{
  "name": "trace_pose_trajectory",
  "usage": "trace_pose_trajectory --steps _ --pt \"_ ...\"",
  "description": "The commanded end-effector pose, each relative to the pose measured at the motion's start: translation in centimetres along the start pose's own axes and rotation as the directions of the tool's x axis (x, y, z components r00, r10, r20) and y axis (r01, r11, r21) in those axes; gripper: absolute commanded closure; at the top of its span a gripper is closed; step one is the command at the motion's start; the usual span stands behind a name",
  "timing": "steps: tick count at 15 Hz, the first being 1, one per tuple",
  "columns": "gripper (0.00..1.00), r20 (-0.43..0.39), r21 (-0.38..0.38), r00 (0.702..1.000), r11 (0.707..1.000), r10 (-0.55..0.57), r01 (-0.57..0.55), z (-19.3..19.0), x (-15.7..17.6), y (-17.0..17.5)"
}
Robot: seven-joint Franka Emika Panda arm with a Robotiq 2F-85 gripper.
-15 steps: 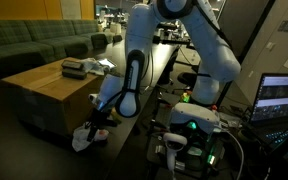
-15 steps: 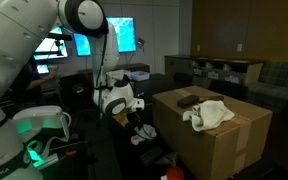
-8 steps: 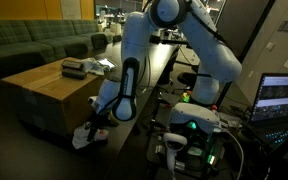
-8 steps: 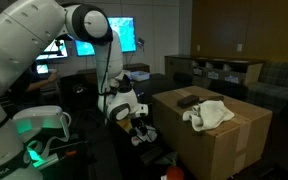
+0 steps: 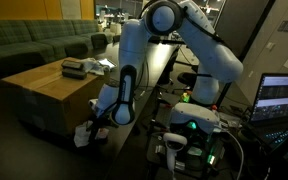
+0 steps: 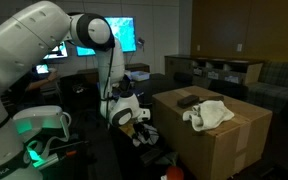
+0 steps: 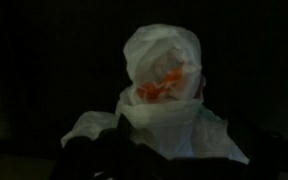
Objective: Remove the brown toy from the box and replace it with the towel, remove the blue object from the box and replace it with the gray duster and remove the orange plush toy from the box and replace it with the duster, remove the duster and replace it with the plastic bag
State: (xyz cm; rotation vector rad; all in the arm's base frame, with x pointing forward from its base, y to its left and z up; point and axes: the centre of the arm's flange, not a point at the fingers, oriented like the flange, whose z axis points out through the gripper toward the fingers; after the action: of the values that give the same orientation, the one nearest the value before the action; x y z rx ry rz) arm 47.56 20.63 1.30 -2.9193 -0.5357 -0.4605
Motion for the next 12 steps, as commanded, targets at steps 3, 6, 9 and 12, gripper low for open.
trace_pose_trajectory --steps 3,6,9,12 --pt "0.40 -0.047 -0.027 0.998 0.999 -0.030 0.029 0.0 0.8 -0.1" --pt "0.63 -0.043 -0.020 0.998 0.999 -0.038 0.037 -0.5 0.9 -0.1" --pt "0.85 -0.020 0.026 0.999 0.999 -0.044 0.044 -1.5 0.9 -0.2" --pt "1.00 0.000 0.107 0.998 0.992 -0.066 0.066 -3.4 1.4 -0.6"
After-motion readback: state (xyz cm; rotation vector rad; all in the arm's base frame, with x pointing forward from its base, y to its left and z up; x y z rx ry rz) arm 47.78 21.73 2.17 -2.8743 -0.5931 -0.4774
